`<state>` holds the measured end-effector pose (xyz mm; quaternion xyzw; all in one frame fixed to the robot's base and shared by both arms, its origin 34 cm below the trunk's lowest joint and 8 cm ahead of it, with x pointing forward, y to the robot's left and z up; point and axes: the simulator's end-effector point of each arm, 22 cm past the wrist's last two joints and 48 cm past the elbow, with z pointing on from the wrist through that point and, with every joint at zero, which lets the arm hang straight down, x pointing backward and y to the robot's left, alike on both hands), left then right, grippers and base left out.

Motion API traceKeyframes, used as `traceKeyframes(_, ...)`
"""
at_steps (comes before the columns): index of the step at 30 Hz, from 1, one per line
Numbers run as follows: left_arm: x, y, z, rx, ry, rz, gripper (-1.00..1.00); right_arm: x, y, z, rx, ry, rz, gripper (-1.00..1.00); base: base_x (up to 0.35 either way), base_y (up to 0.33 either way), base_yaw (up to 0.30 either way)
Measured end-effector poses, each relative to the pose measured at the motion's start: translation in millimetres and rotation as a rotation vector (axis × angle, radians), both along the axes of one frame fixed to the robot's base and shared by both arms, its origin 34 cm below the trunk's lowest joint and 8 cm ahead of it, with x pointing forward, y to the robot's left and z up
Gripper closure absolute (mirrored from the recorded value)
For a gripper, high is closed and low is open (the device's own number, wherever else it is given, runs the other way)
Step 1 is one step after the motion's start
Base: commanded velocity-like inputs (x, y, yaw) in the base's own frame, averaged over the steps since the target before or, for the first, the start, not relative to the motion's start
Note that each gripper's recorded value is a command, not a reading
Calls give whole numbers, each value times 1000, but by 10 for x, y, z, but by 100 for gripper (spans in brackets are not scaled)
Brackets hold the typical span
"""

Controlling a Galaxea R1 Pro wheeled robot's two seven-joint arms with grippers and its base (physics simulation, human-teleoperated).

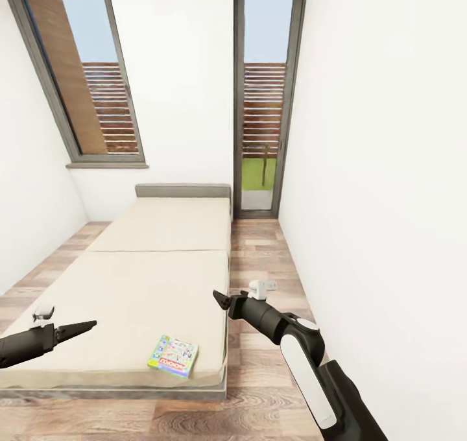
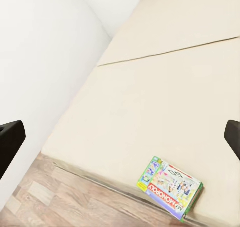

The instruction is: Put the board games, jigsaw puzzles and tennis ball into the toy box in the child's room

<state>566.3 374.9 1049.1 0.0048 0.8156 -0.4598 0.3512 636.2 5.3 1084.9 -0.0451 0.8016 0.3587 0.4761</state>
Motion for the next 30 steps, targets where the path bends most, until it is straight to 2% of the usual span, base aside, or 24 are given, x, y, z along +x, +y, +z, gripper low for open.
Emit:
traceKeyframes(10,0,0,1,0,0,0,-100,3,-8,-3,-1,0,-1,-100,0,-150,74)
traceKeyframes(17,0,0,0,0,0,0,-100,5,-12,-2,-1,0,-2,-100,0,-29,132)
traceKeyframes(30,0,0,-2,1,1,0,-100,16,-43,-9,-4,-1,-6,-100,0,-3,13)
